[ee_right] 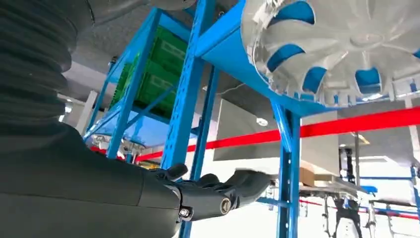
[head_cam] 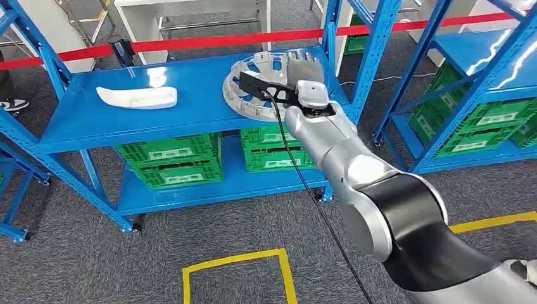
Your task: Take the parts from the cabinet and place them on the table.
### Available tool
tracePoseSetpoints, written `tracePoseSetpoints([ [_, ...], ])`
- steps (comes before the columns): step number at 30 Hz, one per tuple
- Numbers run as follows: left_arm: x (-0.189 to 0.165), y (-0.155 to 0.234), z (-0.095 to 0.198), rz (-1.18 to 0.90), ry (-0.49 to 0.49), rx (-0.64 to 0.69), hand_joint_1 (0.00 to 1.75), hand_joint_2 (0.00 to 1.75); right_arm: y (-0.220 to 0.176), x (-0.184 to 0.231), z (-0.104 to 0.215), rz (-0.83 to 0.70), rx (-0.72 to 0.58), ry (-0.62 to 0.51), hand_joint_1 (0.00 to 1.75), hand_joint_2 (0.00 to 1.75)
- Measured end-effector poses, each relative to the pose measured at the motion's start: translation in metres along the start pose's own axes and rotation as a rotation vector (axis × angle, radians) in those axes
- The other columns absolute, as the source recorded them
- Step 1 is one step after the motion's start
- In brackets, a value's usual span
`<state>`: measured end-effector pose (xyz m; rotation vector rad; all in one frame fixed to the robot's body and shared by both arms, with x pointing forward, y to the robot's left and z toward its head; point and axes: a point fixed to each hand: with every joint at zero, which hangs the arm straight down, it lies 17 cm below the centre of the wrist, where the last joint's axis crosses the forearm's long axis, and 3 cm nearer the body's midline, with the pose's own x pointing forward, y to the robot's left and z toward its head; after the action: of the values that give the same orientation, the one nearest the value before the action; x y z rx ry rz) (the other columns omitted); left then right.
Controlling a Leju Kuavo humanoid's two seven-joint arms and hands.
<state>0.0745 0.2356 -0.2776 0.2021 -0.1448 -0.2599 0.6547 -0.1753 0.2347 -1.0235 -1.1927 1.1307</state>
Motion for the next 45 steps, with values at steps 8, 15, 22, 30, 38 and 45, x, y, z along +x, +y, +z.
tracePoseSetpoints([
  [8, 0.001, 0.001, 0.0, -0.001, -0.002, -0.001, 0.0, 0.0, -0.004, 0.002, 0.0, 0.0, -0.006, -0.003, 0.0, 1.75],
  [15, 0.001, 0.002, -0.001, 0.0, -0.002, -0.001, 0.0, 0.0, 0.004, 0.0, 0.001, 0.0, 0.006, 0.0, 0.0, 1.75],
  [22, 0.002, 0.0, 0.0, 0.001, -0.002, -0.004, 0.0, 0.0, -0.004, 0.004, 0.0, -0.001, -0.005, -0.006, 0.0, 1.75],
  [30, 0.0, 0.001, 0.0, 0.002, 0.003, -0.002, 0.0, 0.0, 0.0, 0.006, 0.001, -0.001, 0.001, -0.01, 0.0, 1.75],
  [38, 0.0, 0.001, 0.0, 0.005, 0.003, -0.001, 0.0, 0.0, -0.002, 0.009, 0.001, 0.0, -0.002, -0.014, 0.0, 1.75],
  [45, 0.0, 0.002, -0.001, 0.004, 0.001, 0.002, 0.0, 0.0, 0.002, 0.007, 0.001, 0.0, 0.003, -0.01, 0.0, 1.75],
])
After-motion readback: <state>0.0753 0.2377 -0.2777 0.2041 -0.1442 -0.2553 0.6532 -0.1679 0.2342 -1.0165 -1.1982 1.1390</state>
